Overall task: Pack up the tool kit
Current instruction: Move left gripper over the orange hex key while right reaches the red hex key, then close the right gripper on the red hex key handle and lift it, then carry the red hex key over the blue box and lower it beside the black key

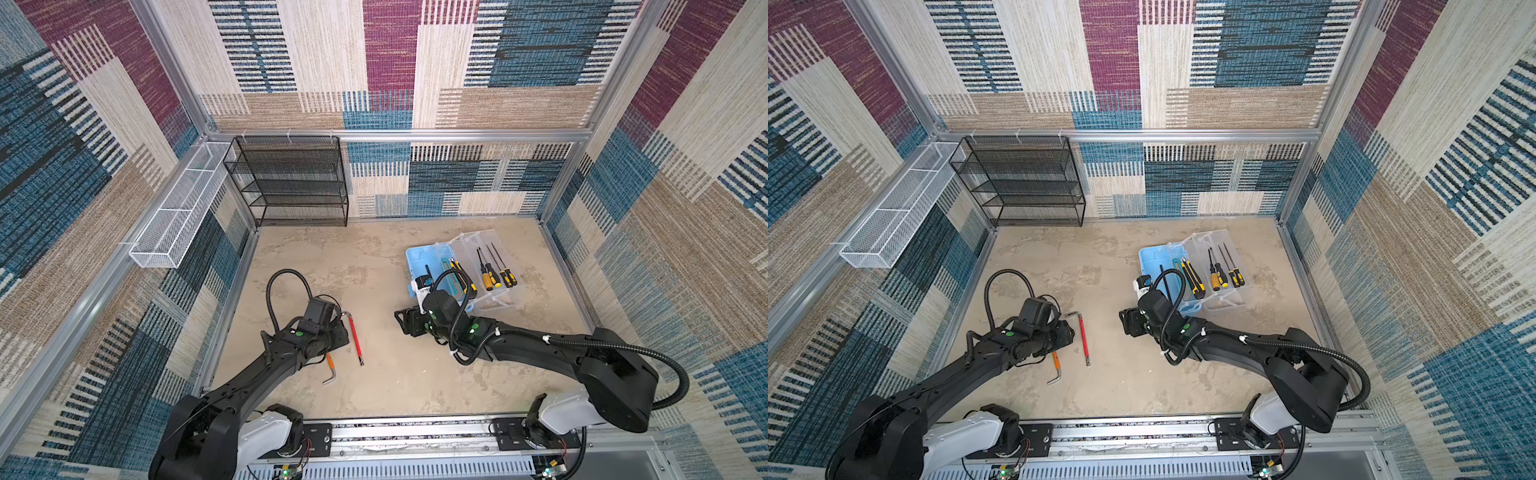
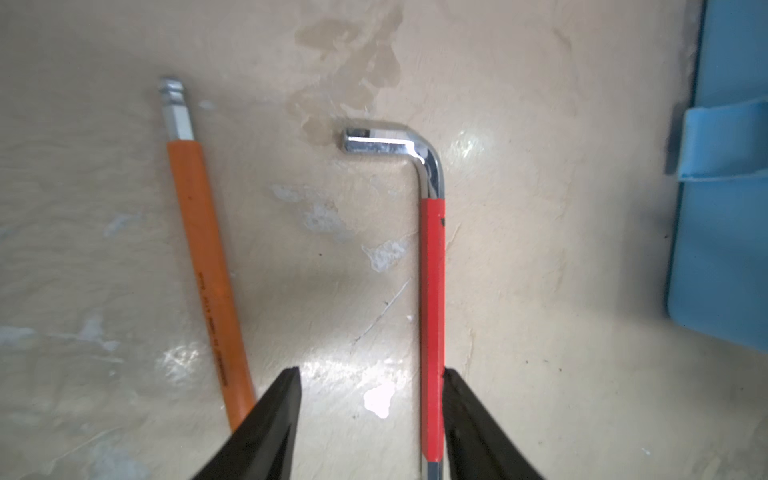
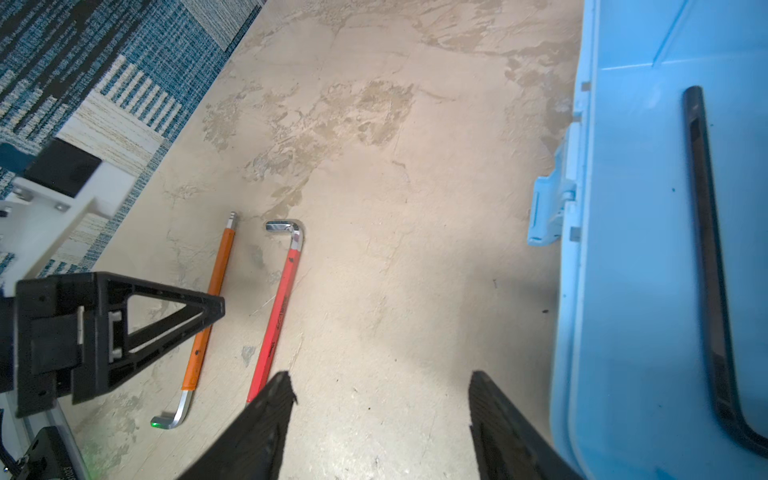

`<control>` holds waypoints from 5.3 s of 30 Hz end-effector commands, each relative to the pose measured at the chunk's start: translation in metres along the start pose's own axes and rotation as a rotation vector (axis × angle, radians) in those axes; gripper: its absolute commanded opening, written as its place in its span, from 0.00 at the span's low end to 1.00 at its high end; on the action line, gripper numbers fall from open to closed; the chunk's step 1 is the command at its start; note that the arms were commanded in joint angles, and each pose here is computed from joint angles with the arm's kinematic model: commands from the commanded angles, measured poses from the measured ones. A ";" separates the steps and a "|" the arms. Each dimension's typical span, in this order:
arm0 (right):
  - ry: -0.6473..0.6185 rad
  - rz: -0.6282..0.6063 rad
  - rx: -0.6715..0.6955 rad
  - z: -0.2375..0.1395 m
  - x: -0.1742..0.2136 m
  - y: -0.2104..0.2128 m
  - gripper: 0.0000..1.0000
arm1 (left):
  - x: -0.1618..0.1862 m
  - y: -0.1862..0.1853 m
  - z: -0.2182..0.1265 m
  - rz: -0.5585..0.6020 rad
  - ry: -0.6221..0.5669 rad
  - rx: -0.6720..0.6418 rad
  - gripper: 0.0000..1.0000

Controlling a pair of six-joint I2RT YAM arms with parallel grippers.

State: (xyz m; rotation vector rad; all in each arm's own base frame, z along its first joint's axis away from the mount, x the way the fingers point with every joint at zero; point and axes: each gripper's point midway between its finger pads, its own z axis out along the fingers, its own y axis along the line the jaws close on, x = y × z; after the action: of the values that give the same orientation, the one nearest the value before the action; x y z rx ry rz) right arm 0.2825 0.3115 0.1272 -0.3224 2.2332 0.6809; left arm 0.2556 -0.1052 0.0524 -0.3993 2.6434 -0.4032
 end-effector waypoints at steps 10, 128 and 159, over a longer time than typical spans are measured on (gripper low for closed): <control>-0.033 -0.003 0.031 0.000 -0.002 -0.007 0.72 | 0.003 -0.028 0.025 0.100 0.097 0.033 0.49; 0.311 -0.420 0.087 0.104 0.039 0.019 0.04 | 0.031 0.038 -0.015 -0.001 0.033 -0.090 0.56; 0.002 -0.263 0.284 0.020 -0.120 -0.080 0.07 | 0.034 0.032 -0.009 0.006 0.059 -0.059 0.55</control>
State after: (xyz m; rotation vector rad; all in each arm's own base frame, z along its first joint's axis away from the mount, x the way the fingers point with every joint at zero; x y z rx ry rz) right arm 0.3958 0.2698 0.1685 -0.4973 2.2320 0.2551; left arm 0.2130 -0.0835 0.0360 -0.4099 2.7230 -0.3285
